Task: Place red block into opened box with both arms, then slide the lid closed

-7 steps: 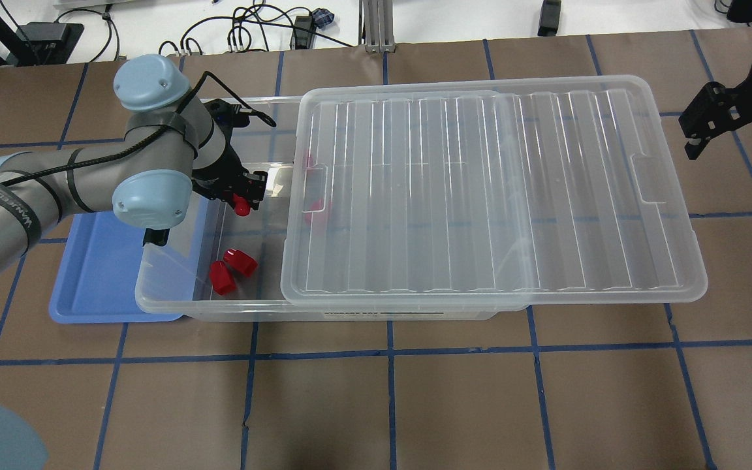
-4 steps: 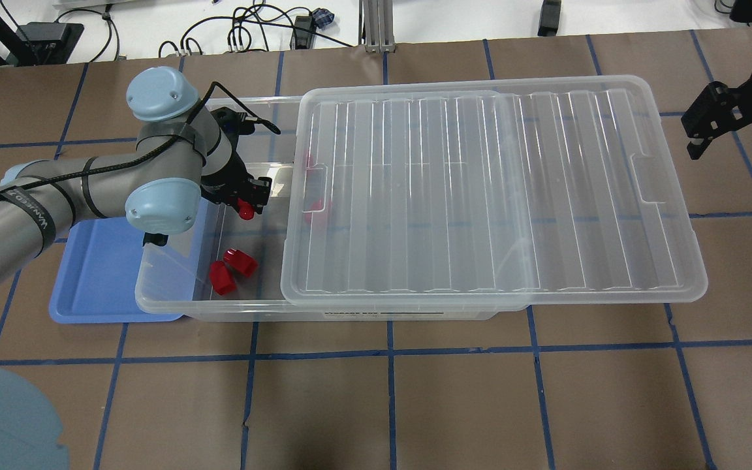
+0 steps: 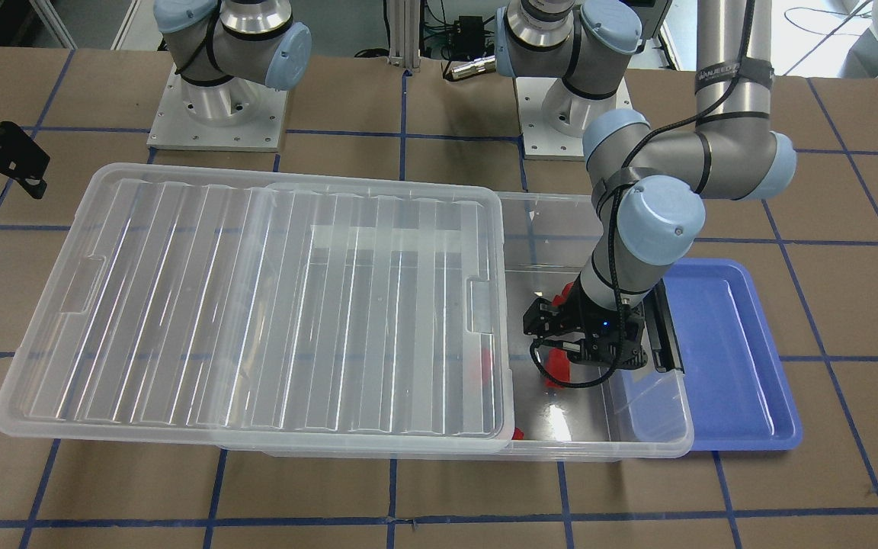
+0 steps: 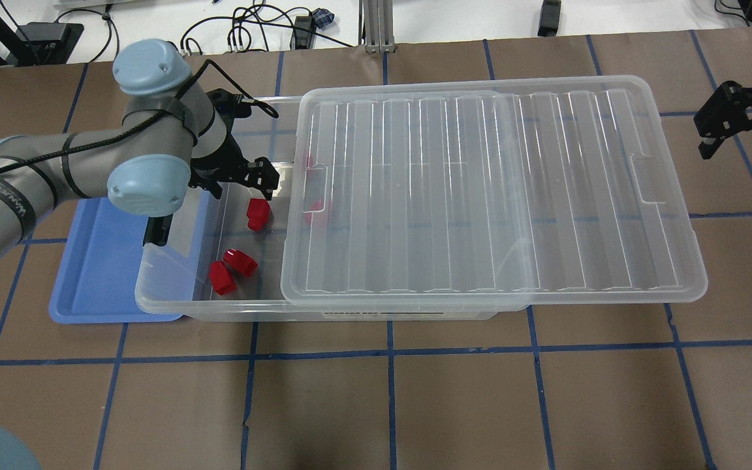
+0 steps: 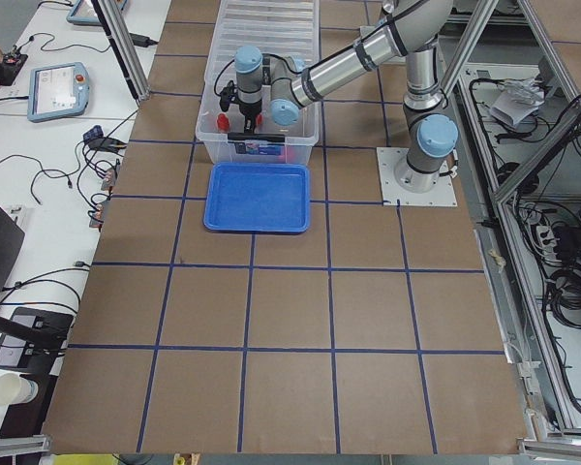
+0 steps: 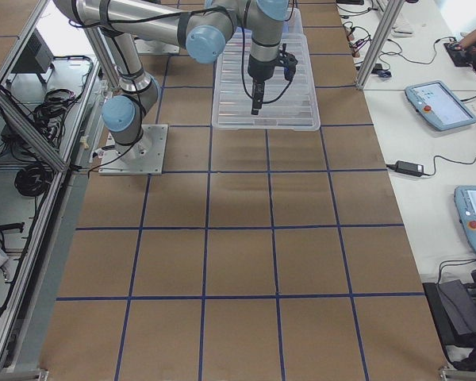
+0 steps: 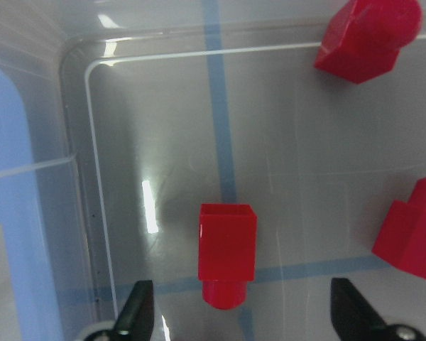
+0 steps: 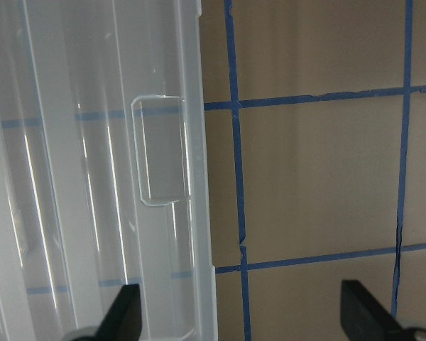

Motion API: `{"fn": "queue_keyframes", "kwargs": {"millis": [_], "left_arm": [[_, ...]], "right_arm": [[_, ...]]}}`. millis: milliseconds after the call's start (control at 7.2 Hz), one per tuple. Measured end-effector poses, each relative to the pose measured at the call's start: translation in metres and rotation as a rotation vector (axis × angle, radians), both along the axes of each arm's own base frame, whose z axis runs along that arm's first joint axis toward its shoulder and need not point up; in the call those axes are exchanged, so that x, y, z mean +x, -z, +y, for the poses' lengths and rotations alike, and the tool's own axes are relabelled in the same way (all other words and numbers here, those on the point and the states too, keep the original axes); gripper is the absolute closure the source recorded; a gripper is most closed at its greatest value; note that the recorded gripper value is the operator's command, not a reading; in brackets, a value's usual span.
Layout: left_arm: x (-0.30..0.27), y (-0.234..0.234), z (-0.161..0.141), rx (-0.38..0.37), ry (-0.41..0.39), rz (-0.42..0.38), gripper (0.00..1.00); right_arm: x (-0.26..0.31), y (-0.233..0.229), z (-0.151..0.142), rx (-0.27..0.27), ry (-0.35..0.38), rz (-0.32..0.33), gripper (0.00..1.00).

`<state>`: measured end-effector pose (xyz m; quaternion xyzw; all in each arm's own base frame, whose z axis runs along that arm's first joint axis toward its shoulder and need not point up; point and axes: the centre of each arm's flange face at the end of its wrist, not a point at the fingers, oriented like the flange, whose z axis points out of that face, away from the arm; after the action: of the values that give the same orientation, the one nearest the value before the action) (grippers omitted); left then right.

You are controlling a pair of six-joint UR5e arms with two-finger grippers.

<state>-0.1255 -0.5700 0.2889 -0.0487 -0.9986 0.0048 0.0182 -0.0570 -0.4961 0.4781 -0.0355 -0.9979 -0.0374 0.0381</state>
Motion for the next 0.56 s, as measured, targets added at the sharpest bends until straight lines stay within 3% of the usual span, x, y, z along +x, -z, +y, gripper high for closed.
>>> {"fn": "queue_keyframes", "kwargs": {"millis": [278,556], "left_arm": [[-0.011,-0.067,0.002,0.054,0.012,-0.004,0.0],[-0.028,-0.155,0.013,0.058,0.032,-0.01,0.0]], "right_arm": [[-0.014,0.015,-0.008,0.026,0.013,-0.005,0.0],[-0.044,0.038,-0.02,0.044,0.047,-0.005,0.0]]}}
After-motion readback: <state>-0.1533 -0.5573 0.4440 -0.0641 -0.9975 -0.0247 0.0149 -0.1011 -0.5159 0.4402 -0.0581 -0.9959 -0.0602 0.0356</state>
